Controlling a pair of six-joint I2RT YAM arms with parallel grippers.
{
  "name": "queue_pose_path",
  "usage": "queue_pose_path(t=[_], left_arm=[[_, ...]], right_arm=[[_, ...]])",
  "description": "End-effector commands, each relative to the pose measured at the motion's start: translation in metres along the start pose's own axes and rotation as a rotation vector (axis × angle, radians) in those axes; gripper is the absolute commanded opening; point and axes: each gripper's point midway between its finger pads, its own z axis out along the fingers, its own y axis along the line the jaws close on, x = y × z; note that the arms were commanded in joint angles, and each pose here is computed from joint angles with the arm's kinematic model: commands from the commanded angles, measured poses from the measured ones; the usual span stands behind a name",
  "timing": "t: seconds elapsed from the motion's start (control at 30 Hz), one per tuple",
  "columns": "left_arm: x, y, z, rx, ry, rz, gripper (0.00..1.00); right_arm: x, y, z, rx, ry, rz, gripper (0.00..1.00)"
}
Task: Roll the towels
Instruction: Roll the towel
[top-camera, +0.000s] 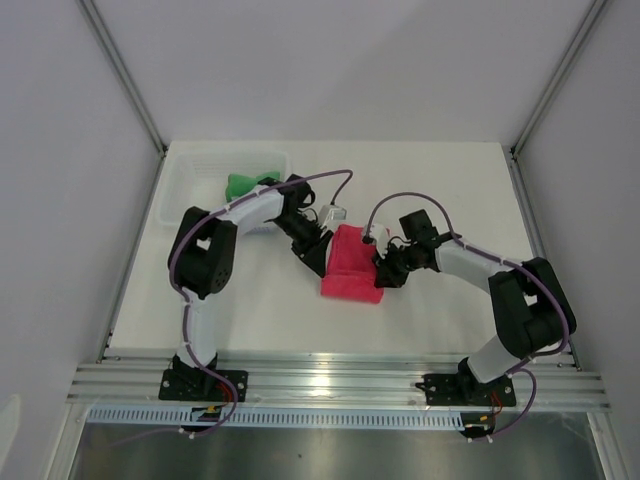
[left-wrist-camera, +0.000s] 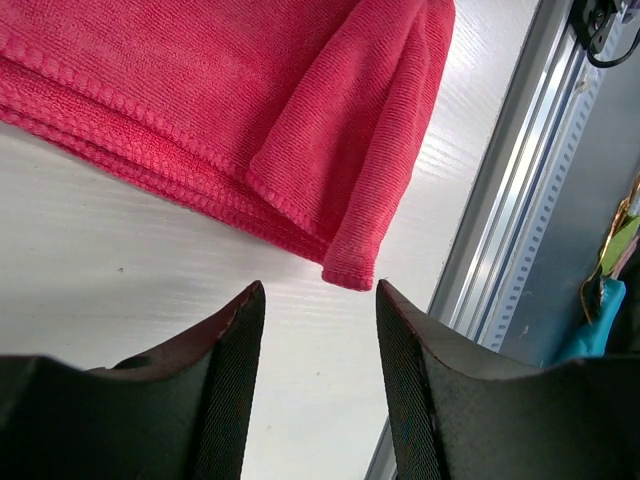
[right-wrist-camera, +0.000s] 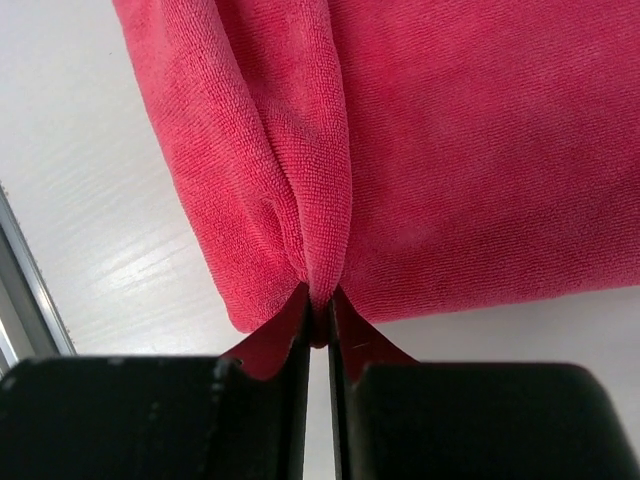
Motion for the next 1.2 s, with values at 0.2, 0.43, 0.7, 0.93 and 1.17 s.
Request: queue_pose_path(t=[0.2,0.43,0.7,0.93,1.17], left_arm=[[-0.033,-0.018,0.004,0.042,-0.052,0.158,0.54],[-0.025,-0.018,0.020,0.074,0.007,0.111,0.36],[-0.024,-0.018,0.026,0.094,0.015,0.050,0.01],[-0.044,-0.005,0.027,0.020,-0.028,-0.012,0.01],[-0.038,0.010,0.032,-0.041,0.001,-0.064,0.01]], right_arm=[[-0.015,-0.027,-0.003,0.093,-0.015,0.042,0.20],[-0.018,-0.033,-0.005,0.109,-0.032,0.071,0.28],[-0.022,-0.038,-0.011,0.142,-0.048,0.092,0.32],[-0.055,-0.052,-0.051,0.242,-0.185,0.118,0.34],[-0.066,-0.040,-0.068,0.255,-0.238,0.120,0.37]])
